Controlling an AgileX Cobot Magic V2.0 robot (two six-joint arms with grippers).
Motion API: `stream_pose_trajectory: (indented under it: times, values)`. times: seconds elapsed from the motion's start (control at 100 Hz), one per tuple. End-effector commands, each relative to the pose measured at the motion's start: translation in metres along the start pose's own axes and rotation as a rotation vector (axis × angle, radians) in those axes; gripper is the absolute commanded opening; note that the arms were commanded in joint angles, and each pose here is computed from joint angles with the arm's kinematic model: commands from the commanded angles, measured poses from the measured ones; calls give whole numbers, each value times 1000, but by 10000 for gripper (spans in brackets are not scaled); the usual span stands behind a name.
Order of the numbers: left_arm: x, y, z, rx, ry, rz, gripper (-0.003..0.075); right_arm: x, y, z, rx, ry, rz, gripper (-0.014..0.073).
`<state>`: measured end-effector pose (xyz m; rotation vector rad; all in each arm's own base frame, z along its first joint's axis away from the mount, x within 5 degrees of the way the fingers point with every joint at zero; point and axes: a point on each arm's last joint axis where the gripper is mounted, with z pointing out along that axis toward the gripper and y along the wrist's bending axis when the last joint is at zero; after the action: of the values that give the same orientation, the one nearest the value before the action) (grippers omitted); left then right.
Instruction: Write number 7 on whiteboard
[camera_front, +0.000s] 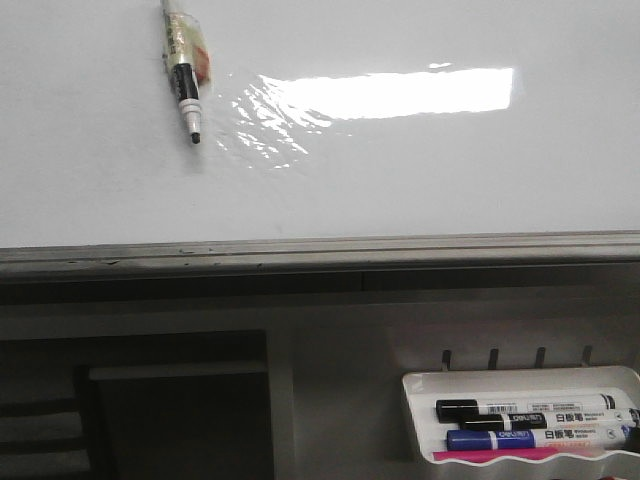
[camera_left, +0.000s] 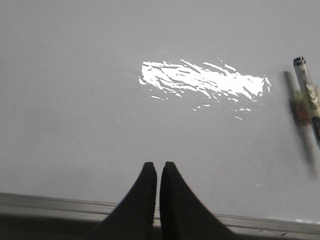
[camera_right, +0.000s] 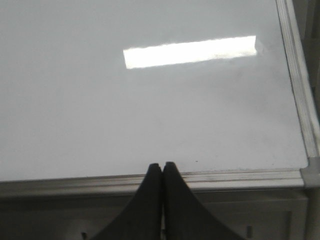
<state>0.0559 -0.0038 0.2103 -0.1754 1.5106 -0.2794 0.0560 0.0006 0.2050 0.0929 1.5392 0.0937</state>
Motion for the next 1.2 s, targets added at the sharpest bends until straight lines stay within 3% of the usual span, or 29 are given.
stream_pose_trajectory:
  times: [0.0, 0.21, 0.4, 0.56, 0.83, 1.05, 1.12, 1.19]
  values:
    - [2, 4, -2, -4, -78, -173, -20, -1, -4, -1, 22, -100, 169, -64]
    - [0, 6, -2, -12, -99, -454, -20, -2, -6, -1, 31, -120, 424, -64]
    - [-15, -1, -4, 25, -109, -487, -20, -14, -3, -2, 8, -130, 446, -56]
    - [-43, -20, -1, 90, -2, -341, -20, -36, 8, 1, -53, -32, 365, -53]
    - [-98, -49, 27, 139, 338, 51, -20, -78, 24, 37, -109, 318, 210, -53]
    - [-108, -55, 50, 158, 446, 96, -16, -98, 29, 60, -120, 394, 209, -49]
    - [-105, -56, 54, 187, 462, 139, 27, -99, 29, 62, -120, 399, 211, 5]
    - [-104, -58, 58, 207, 475, 117, 126, -99, 29, 62, -119, 397, 213, 136]
